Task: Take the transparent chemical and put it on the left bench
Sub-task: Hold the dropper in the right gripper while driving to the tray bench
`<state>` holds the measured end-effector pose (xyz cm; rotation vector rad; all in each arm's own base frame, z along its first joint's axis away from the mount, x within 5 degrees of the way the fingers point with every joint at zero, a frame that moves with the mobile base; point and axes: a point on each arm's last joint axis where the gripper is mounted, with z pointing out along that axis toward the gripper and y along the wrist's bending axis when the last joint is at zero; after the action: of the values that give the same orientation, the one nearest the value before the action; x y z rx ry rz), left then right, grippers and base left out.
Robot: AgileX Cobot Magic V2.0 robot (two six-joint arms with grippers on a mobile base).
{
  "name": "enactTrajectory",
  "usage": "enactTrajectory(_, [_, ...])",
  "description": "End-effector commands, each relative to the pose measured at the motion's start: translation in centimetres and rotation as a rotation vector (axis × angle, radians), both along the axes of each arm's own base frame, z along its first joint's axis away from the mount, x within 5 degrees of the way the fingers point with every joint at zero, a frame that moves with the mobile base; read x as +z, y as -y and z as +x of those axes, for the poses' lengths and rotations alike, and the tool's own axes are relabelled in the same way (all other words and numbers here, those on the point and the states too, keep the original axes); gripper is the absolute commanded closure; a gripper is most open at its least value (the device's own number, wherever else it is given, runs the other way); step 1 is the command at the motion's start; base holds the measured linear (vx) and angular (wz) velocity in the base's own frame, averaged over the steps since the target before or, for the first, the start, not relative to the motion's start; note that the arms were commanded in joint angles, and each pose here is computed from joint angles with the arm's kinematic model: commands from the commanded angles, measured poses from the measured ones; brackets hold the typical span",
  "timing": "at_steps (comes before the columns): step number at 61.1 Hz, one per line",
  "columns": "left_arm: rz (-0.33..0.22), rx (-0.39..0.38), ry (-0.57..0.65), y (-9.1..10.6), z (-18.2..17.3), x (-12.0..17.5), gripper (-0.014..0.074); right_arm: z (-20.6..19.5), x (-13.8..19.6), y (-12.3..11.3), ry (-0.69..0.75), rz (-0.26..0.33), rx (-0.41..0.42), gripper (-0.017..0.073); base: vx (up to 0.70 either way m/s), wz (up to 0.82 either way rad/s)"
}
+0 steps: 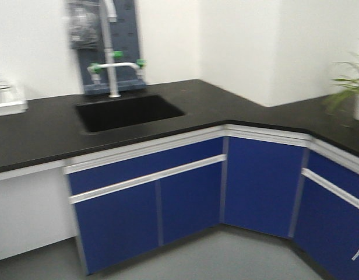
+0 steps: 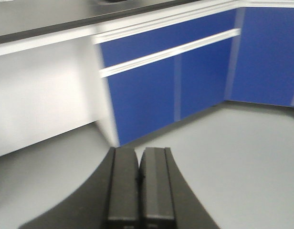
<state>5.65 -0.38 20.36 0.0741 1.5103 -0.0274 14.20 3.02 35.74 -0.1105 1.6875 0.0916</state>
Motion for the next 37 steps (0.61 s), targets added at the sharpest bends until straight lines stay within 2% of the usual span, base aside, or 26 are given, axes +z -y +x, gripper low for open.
enactTrajectory(1, [-0.014, -0.001, 0.081, -0.02, -0.15, 0.27, 0.0597, -0.12, 1.26, -0.29, 0.063, -0.007, 0.037, 0.0562, -0.11, 0.86])
enactTrajectory(21, [-0.014, -0.001, 0.081, -0.02, -0.15, 0.27, 0.0597, -0.18, 1.27, -0.24, 0.062, -0.007, 0.034, 0.0562, -0.05, 0.83])
enactTrajectory(37, [-0.014, -0.001, 0.081, -0.02, -0.15, 0.27, 0.0597, -0.19, 1.26, -0.21, 0.061, -0.008, 0.030, 0.0562, 0.08, 0.63])
